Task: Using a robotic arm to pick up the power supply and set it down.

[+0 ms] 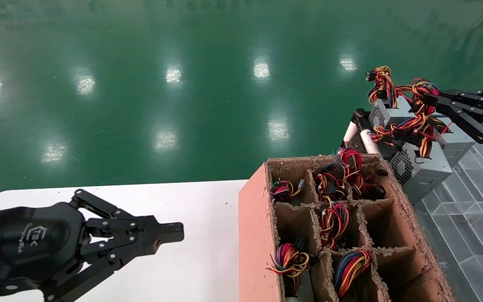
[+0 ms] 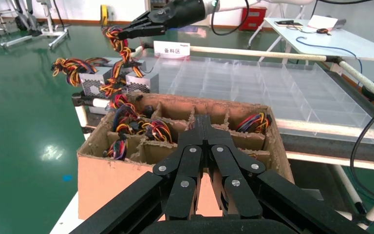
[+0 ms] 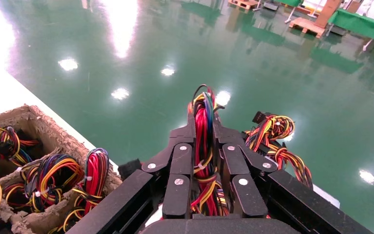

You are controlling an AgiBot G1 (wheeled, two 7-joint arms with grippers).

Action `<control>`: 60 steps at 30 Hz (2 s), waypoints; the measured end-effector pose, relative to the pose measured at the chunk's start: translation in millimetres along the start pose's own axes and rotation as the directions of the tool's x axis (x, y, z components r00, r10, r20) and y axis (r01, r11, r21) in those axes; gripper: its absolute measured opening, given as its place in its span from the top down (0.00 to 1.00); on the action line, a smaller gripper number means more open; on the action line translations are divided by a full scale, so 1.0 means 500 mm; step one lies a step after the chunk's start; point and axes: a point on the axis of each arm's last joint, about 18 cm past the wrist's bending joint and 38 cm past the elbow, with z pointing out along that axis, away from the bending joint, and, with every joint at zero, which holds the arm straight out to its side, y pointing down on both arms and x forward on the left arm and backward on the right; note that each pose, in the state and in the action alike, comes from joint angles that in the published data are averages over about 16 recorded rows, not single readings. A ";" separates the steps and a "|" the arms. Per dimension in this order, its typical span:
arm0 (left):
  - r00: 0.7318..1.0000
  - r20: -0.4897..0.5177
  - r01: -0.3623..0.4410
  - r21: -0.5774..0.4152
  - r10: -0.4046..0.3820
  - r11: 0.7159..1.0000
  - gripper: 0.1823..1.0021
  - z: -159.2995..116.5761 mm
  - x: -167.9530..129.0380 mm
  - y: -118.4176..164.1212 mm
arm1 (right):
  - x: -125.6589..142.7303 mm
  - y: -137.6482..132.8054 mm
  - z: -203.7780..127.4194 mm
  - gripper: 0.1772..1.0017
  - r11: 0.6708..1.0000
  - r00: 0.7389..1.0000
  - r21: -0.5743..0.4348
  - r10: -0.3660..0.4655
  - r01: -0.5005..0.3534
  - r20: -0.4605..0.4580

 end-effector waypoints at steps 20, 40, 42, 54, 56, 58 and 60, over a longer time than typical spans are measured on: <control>1.000 0.000 0.000 0.000 0.000 1.000 0.99 0.000 0.000 0.000 | 0.001 -0.067 0.021 0.63 0.996 0.999 0.084 -0.026 0.023 0.036; 1.000 0.001 0.000 0.000 0.000 1.000 0.99 0.000 0.000 0.000 | -0.059 -0.102 0.040 0.13 0.986 0.987 0.164 -0.055 0.030 0.149; 1.000 0.001 0.000 0.000 0.000 1.000 0.99 0.000 0.000 0.000 | -0.070 -0.103 0.043 0.10 0.985 0.984 0.168 -0.057 0.029 0.167; 1.000 0.000 0.000 0.000 0.000 1.000 0.95 0.000 0.000 0.000 | -0.149 -0.113 0.060 0.01 0.983 0.955 0.185 -0.060 0.005 0.290; 1.000 0.000 0.000 0.000 0.000 1.000 0.93 0.000 0.000 0.000 | -0.165 -0.115 0.062 0.01 0.982 0.948 0.188 -0.059 -0.001 0.313; 1.000 0.000 0.000 0.000 0.000 1.000 0.91 0.000 0.000 0.000 | -0.181 -0.116 0.064 0.00 0.982 0.940 0.190 -0.057 -0.008 0.337; 1.000 0.000 0.000 0.000 0.000 1.000 0.88 0.000 0.000 0.000 | -0.198 -0.118 0.065 0.00 0.981 0.931 0.192 -0.055 -0.016 0.361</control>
